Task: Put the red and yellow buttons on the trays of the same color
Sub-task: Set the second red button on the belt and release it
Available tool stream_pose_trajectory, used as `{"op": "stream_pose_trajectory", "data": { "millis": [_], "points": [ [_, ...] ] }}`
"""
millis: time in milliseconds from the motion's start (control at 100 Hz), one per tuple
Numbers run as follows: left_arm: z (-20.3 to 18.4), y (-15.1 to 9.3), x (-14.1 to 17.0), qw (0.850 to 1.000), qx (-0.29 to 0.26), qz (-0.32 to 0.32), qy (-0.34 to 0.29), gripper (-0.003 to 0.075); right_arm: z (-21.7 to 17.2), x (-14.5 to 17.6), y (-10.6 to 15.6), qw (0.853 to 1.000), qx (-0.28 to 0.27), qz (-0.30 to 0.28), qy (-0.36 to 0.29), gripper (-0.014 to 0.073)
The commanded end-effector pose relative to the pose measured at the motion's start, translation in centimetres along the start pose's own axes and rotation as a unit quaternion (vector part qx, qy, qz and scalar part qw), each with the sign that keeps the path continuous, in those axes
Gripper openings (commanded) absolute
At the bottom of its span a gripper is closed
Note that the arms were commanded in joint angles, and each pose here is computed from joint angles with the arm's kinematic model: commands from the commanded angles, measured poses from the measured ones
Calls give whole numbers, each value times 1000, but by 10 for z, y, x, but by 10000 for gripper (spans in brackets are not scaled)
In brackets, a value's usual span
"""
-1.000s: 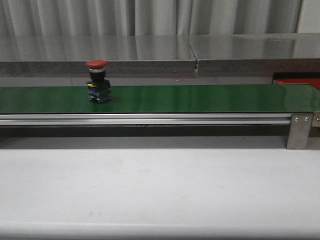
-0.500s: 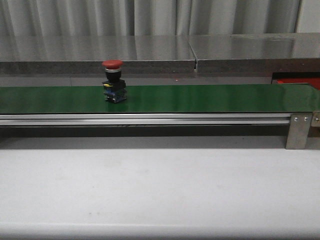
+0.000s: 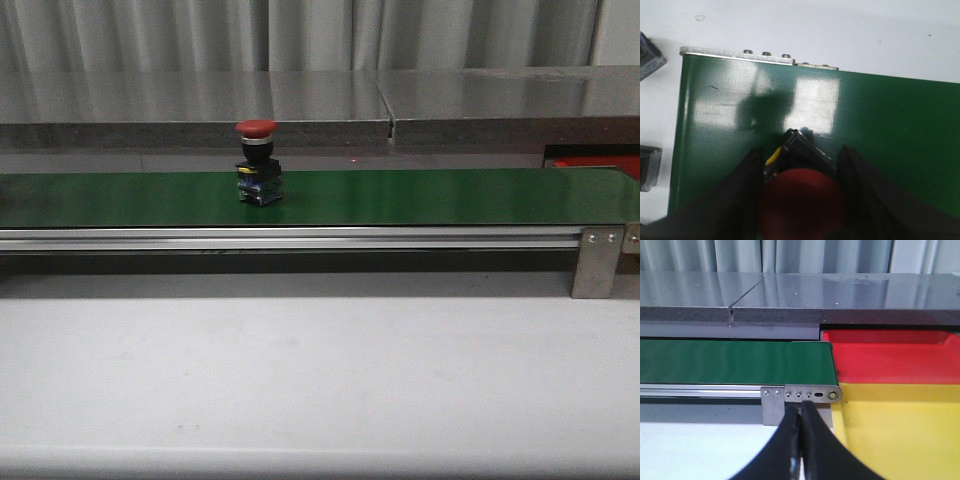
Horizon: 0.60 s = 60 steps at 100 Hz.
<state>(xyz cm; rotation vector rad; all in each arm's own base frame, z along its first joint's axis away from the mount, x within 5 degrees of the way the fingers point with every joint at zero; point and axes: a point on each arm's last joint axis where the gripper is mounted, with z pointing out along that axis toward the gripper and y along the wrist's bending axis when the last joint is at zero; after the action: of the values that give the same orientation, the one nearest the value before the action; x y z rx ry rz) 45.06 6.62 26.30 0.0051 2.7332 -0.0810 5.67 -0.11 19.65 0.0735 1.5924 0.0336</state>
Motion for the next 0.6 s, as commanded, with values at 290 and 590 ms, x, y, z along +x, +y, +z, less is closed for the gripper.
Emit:
{"op": "stream_pose_trajectory", "data": {
  "millis": [290, 590],
  "points": [
    [-38, -9, -12, 998, 7, 3, -62, 626, -2, -15, 0, 998, -1, -7, -60, -66],
    [-83, -26, -29, 993, 40, 10, -113, 643, -3, -19, 0, 997, 0, -8, -80, -66]
  ]
}}
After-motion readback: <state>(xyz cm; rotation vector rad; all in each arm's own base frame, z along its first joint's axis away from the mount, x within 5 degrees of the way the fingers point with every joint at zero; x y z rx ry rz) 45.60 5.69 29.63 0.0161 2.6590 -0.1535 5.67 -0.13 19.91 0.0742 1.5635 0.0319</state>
